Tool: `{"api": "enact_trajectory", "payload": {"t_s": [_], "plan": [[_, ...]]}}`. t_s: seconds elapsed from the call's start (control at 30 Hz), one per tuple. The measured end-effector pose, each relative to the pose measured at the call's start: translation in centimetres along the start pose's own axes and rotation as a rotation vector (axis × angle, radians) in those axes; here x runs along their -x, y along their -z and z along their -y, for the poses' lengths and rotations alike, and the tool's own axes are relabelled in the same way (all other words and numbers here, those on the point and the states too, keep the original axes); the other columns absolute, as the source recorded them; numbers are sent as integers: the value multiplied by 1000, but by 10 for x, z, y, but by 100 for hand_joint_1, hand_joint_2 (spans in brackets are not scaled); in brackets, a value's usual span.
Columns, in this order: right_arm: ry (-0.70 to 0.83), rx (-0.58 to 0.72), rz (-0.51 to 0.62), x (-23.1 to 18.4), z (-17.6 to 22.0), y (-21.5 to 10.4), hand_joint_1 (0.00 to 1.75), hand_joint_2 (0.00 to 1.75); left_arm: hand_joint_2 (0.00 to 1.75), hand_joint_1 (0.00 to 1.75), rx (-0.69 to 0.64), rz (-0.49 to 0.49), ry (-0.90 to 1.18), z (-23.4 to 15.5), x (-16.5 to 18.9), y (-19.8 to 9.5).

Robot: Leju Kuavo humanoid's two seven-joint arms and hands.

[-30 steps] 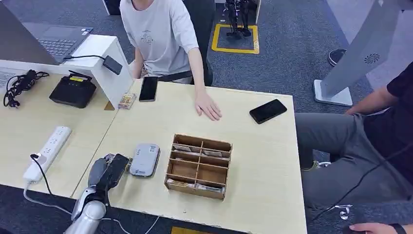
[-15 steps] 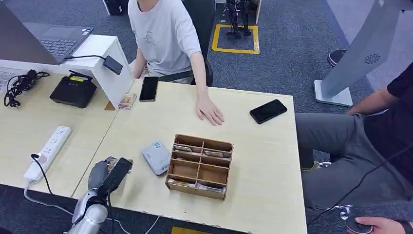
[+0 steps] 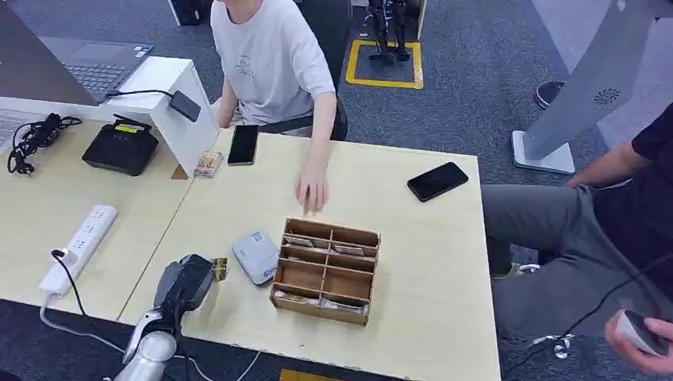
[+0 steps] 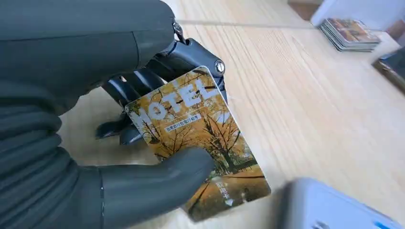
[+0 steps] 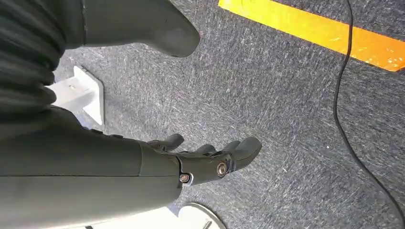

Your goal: Pass the card to the sensor for recognition and then transmit it.

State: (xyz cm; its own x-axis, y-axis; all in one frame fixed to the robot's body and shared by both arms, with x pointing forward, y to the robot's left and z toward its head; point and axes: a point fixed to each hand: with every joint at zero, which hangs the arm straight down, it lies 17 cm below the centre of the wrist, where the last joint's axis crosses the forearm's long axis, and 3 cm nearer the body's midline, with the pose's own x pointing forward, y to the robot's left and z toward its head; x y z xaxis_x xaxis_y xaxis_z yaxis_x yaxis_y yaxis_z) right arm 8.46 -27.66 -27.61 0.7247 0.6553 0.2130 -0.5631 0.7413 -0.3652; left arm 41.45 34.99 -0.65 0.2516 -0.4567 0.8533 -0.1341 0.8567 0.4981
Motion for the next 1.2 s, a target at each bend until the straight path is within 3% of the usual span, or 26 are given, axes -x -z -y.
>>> {"api": "enact_trajectory", "payload": {"t_s": [0.13, 0.3, 0.43, 0.6, 0.77, 1.07, 1.2], "plan": [[-3, 2, -2, 2, 0, 0, 0, 175, 175, 175, -6, 85, -281, 0, -32, -9], [-23, 0, -1, 0, 0, 0, 0, 175, 175, 175, -87, 256, -509, -37, -111, 4], [-40, -10, 2, -4, 2, 2, 0, 175, 175, 175, -204, 420, -531, -87, -179, 24], [-62, -19, 3, -9, 3, 3, 0, 175, 175, 175, -281, 566, -440, -124, -237, 36], [-71, -21, 9, -12, 4, 4, 0, 175, 175, 175, -305, 624, -392, -135, -261, 38], [-80, -22, 13, -13, 4, 4, 0, 175, 175, 175, -311, 645, -374, -138, -268, 38], [-88, -36, 17, -15, 2, 4, 0, 175, 175, 175, -408, 723, -149, -147, -285, 31]]}}
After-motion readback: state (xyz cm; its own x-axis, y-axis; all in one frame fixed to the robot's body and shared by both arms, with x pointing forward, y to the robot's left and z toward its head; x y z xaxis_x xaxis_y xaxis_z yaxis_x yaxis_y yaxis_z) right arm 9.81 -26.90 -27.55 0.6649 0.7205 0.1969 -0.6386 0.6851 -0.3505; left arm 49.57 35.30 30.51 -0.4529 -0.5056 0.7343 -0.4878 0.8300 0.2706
